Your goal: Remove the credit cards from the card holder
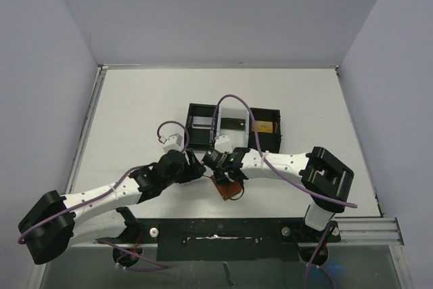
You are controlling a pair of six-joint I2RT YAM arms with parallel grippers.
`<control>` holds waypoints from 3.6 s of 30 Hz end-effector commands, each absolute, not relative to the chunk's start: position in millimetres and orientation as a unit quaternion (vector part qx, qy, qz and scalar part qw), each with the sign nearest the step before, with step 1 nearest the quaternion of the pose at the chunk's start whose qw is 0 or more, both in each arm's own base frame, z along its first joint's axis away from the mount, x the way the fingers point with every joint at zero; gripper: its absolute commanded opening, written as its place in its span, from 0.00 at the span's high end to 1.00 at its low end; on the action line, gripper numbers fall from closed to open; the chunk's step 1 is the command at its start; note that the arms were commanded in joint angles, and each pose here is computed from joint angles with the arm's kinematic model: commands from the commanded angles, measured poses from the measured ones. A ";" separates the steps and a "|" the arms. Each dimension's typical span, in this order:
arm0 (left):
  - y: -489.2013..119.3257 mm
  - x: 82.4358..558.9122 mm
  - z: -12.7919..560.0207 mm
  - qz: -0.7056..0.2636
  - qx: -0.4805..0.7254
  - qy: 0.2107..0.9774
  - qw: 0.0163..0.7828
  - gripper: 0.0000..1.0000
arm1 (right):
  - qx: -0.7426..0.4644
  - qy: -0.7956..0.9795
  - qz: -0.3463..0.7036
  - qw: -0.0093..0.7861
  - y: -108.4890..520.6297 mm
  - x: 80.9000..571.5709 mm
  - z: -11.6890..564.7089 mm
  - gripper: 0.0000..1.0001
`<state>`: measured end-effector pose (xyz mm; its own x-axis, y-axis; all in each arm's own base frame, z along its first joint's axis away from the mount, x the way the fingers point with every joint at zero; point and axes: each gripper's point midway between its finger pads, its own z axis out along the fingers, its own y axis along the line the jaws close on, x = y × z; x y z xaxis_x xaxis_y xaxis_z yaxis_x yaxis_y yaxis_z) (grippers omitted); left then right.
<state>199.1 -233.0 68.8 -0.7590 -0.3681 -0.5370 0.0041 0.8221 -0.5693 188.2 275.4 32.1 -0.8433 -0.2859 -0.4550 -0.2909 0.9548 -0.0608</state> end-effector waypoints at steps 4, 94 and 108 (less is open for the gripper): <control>-246.8 208.4 96.3 -0.314 -0.092 0.875 0.356 0.42 | -0.117 0.968 -0.028 0.221 240.6 182.6 27.5 0.68; -316.2 183.6 61.8 -0.333 0.069 0.903 0.264 0.93 | -0.002 0.959 0.194 0.205 224.3 189.7 36.1 0.82; -281.4 194.4 66.1 -0.275 0.031 0.914 0.297 0.48 | -0.016 0.942 0.253 0.222 239.5 197.0 60.3 1.00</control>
